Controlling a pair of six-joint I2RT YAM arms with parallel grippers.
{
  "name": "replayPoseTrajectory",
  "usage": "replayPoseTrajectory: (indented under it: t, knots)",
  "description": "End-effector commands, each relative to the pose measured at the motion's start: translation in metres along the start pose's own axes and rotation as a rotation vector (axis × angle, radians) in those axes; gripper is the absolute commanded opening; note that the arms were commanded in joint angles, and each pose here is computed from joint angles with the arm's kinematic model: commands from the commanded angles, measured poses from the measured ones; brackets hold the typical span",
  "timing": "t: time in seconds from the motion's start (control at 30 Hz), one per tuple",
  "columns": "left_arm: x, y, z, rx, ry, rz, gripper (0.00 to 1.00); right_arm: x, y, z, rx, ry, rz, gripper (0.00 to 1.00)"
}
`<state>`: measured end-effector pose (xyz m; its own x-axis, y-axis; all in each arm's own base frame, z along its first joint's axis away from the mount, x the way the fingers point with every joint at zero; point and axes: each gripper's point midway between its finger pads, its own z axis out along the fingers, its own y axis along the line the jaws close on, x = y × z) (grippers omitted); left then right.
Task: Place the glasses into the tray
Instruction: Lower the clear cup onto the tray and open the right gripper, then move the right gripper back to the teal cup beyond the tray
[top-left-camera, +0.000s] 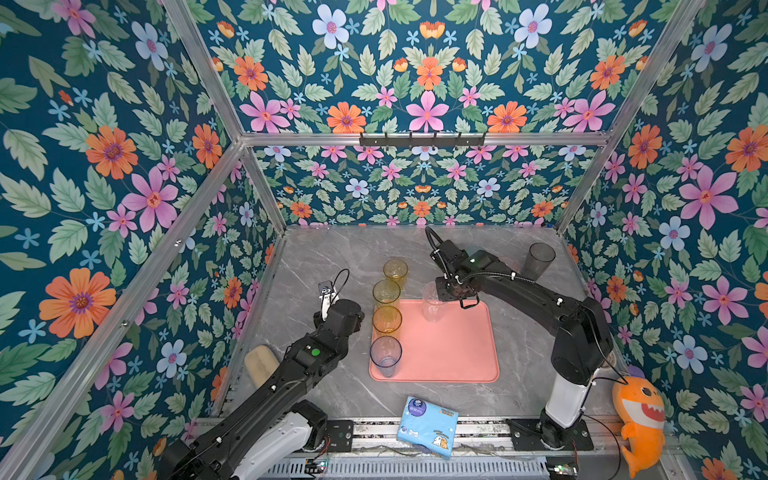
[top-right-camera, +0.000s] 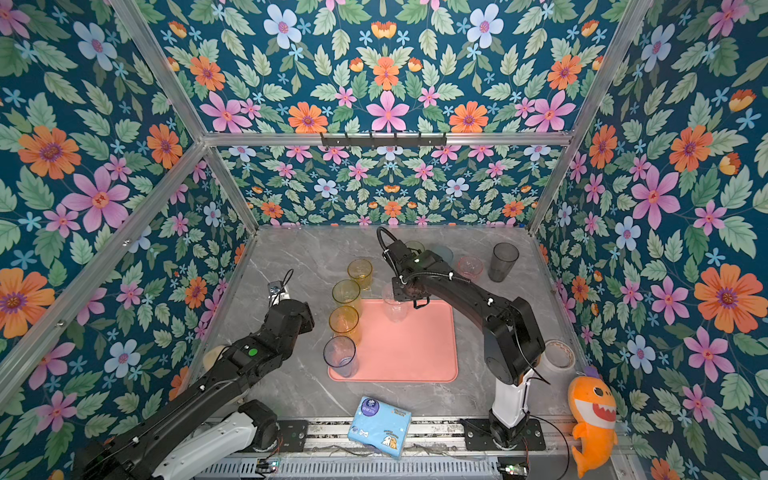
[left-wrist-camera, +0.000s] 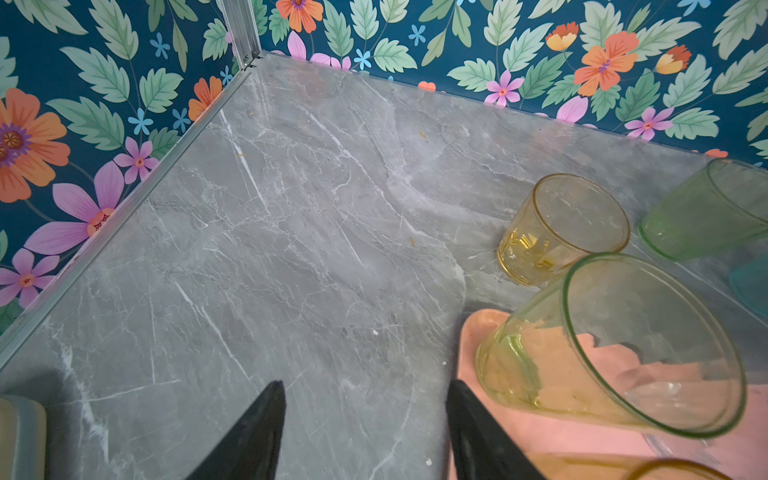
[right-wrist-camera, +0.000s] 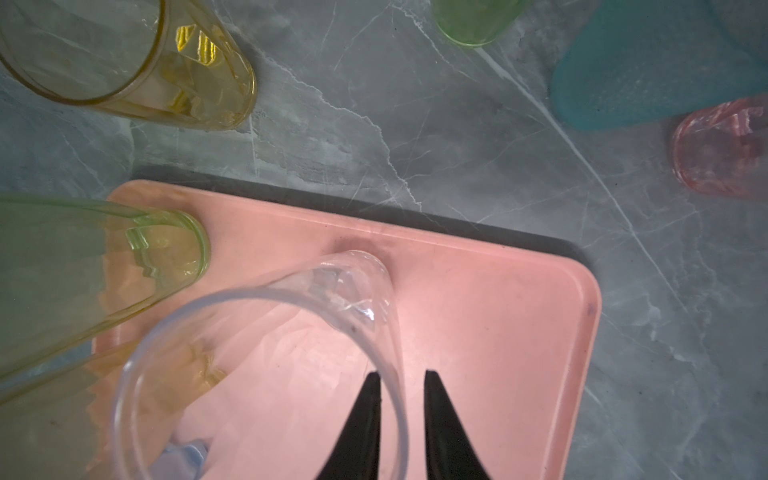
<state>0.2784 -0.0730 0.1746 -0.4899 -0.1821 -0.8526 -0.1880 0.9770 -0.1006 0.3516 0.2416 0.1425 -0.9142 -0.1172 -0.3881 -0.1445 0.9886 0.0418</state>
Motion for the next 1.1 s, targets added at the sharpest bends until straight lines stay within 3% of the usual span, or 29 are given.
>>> replayPoseTrajectory:
  t: [0.0, 0.27, 0.5, 0.73, 1.07]
  knots:
    - [-0.003, 0.001, 0.000, -0.006, -0.014, -0.015, 0.64, 0.000, -0.003, -0.008, 0.005, -0.005, 0.017, 0.23]
    - [-0.005, 0.001, -0.001, -0.004, -0.019, -0.016, 0.64, -0.009, 0.000, -0.028, -0.026, -0.046, 0.023, 0.30]
    - [-0.006, 0.000, -0.002, 0.000, -0.022, -0.021, 0.64, -0.031, -0.005, -0.058, -0.015, -0.156, -0.008, 0.36]
    - [-0.010, -0.001, -0.003, 0.005, -0.027, -0.019, 0.64, -0.063, -0.026, -0.087, 0.073, -0.293, -0.042, 0.42]
    - [-0.011, 0.001, -0.006, 0.004, -0.031, -0.021, 0.64, -0.097, -0.079, -0.097, 0.096, -0.357, 0.051, 0.44]
